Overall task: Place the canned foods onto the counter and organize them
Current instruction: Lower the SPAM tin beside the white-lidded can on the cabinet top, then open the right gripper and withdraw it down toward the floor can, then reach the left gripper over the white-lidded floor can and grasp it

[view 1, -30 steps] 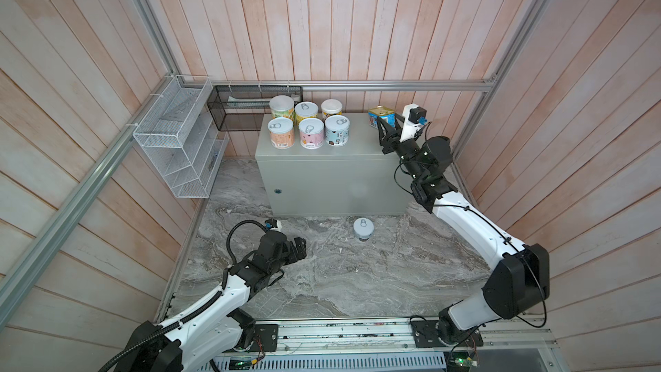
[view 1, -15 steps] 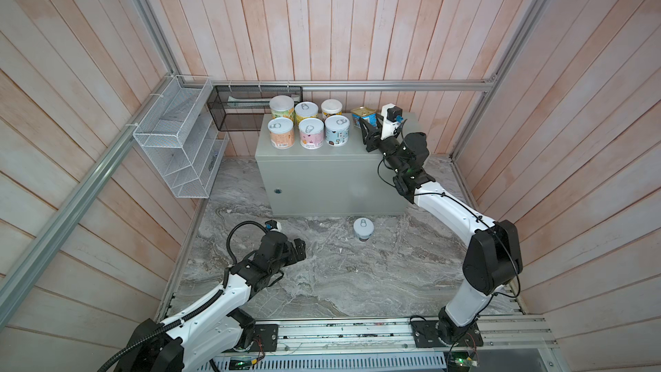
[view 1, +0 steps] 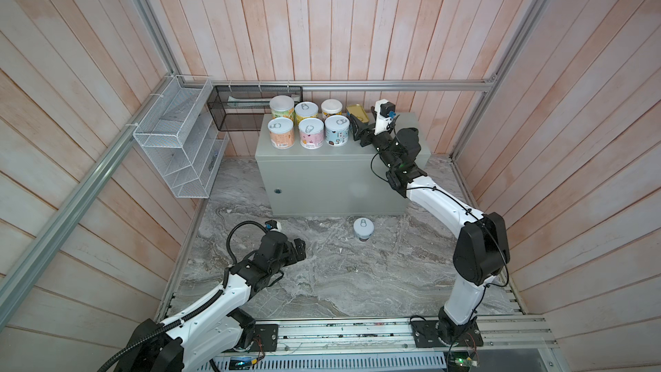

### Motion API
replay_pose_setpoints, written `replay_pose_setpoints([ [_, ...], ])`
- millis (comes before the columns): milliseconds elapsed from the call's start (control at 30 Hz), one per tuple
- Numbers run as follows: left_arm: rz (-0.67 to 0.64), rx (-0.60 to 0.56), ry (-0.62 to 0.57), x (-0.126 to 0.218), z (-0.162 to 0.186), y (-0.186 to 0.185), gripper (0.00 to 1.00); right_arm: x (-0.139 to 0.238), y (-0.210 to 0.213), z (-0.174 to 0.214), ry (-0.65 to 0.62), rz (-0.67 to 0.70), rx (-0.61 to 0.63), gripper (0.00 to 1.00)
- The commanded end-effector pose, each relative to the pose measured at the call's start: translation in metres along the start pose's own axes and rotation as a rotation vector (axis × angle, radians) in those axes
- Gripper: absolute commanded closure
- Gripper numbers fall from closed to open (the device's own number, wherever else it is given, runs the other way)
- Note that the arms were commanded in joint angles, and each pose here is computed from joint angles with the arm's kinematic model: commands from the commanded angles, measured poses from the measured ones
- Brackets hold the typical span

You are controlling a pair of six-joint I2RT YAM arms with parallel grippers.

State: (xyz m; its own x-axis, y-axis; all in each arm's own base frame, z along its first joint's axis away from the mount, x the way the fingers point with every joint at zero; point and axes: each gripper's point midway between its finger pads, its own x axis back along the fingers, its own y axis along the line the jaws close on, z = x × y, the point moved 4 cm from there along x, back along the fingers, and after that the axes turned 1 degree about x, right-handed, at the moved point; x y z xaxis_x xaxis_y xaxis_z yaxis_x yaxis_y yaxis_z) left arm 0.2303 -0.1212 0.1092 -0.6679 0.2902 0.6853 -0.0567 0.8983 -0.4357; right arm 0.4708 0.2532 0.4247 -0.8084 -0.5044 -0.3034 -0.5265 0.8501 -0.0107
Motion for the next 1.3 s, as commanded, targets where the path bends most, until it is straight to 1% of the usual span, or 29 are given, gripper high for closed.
replay_pose_setpoints([
  [0, 0.021, -0.034, -0.008, 0.002, -0.001, -0.001, 0.0, 0.012, 0.002, -0.008, -0.02, 0.004, 0.003, 0.15],
  [100, 0.103, -0.105, -0.006, 0.003, -0.001, -0.014, 0.0, 0.033, -0.002, -0.018, -0.03, 0.049, 0.017, 0.14],
  [233, 0.144, -0.117, -0.057, 0.008, -0.005, -0.018, 0.0, 0.069, 0.0, -0.035, -0.045, 0.059, 0.014, 0.13],
  [333, 0.175, -0.121, -0.081, 0.011, -0.007, -0.023, 0.0, 0.099, 0.007, -0.05, -0.038, 0.03, 0.01, 0.12],
  [433, 0.218, -0.129, -0.099, 0.013, -0.006, -0.033, 0.0, 0.136, 0.02, -0.058, -0.026, -0.049, 0.049, 0.07],
  [500, 0.244, -0.143, -0.115, 0.014, -0.004, -0.041, 0.0, 0.159, 0.022, -0.058, 0.003, -0.065, 0.049, 0.05],
  [567, 0.27, -0.176, -0.127, 0.013, -0.002, -0.052, 0.0, 0.184, 0.022, -0.055, 0.046, -0.051, 0.02, 0.04],
  [733, 0.318, -0.225, -0.125, 0.006, -0.008, -0.081, 0.0, 0.251, 0.03, -0.022, 0.135, -0.07, -0.041, 0.03],
  [800, 0.343, -0.255, -0.113, 0.001, -0.008, -0.095, 0.0, 0.274, 0.029, -0.005, 0.181, -0.047, -0.076, 0.02],
  [867, 0.365, -0.297, -0.101, -0.002, -0.005, -0.111, 0.0, 0.294, 0.026, 0.013, 0.23, -0.006, -0.137, 0.02],
  [933, 0.379, -0.326, -0.086, -0.007, -0.002, -0.124, 0.0, 0.31, 0.026, 0.029, 0.253, 0.01, -0.188, 0.02],
  [1100, 0.439, -0.348, -0.029, -0.02, 0.004, -0.151, 0.0, 0.346, 0.022, 0.061, 0.202, 0.068, -0.32, 0.02],
  [1167, 0.463, -0.36, -0.019, -0.024, 0.007, -0.161, 0.0, 0.355, 0.023, 0.068, 0.191, 0.068, -0.346, 0.02],
  [1267, 0.464, -0.393, -0.004, -0.034, 0.014, -0.174, 0.0, 0.364, 0.022, 0.075, 0.2, 0.086, -0.366, 0.02],
])
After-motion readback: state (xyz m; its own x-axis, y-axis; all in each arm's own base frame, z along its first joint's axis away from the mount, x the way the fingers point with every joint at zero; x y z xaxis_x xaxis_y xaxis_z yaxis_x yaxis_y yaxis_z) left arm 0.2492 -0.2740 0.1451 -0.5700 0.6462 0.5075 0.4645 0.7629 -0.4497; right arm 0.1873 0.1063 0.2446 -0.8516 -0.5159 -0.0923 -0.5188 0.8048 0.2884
